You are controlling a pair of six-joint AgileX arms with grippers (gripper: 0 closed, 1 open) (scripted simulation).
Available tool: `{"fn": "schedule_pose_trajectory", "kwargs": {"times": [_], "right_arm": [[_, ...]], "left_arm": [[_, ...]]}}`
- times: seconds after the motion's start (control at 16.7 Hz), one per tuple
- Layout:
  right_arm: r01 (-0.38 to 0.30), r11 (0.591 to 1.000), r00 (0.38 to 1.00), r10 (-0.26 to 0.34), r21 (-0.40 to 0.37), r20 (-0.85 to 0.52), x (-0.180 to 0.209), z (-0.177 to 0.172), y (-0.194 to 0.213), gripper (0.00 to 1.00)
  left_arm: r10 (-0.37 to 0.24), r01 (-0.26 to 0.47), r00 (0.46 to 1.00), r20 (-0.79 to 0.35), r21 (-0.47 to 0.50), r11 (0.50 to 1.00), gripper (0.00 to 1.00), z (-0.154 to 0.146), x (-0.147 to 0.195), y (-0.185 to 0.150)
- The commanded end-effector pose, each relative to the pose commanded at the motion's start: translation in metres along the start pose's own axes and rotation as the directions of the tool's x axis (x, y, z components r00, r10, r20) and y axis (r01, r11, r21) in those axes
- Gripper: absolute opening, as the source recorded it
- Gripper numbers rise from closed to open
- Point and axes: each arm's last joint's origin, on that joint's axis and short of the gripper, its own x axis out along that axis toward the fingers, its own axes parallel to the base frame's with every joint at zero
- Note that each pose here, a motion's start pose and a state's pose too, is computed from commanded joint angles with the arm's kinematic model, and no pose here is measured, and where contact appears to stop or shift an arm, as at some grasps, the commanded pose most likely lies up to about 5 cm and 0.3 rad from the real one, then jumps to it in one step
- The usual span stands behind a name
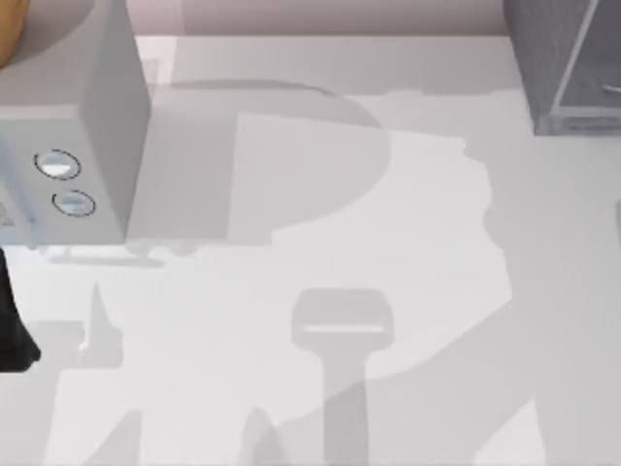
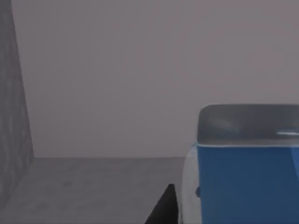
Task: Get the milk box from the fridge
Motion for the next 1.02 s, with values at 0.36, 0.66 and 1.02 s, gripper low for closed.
{"fn": "schedule_pose_trajectory", "kwargs": {"times": [0.36,0.66,1.02], "right_arm": [[0.002,1.0,0.998,-0.001,0.009,-0.059,-0.06,-0.014,0.001,0.0],[-0.007,1.0,1.0,0.007,0.001,-0.017,-0.092,-0.003,0.003,0.0],[-0.012,1.0,1.0,0.012,0.001,-0.018,-0.093,0.002,0.006,0.0]], "left_arm": [[0.0,0.0,1.0,0.0,0.0,1.0,1.0,0.0,0.0,0.0],[0.0,0.0,1.0,0.0,0.0,1.0,1.0,0.0,0.0,0.0],[0.0,0.0,1.0,0.0,0.0,1.0,1.0,0.0,0.0,0.0]]}}
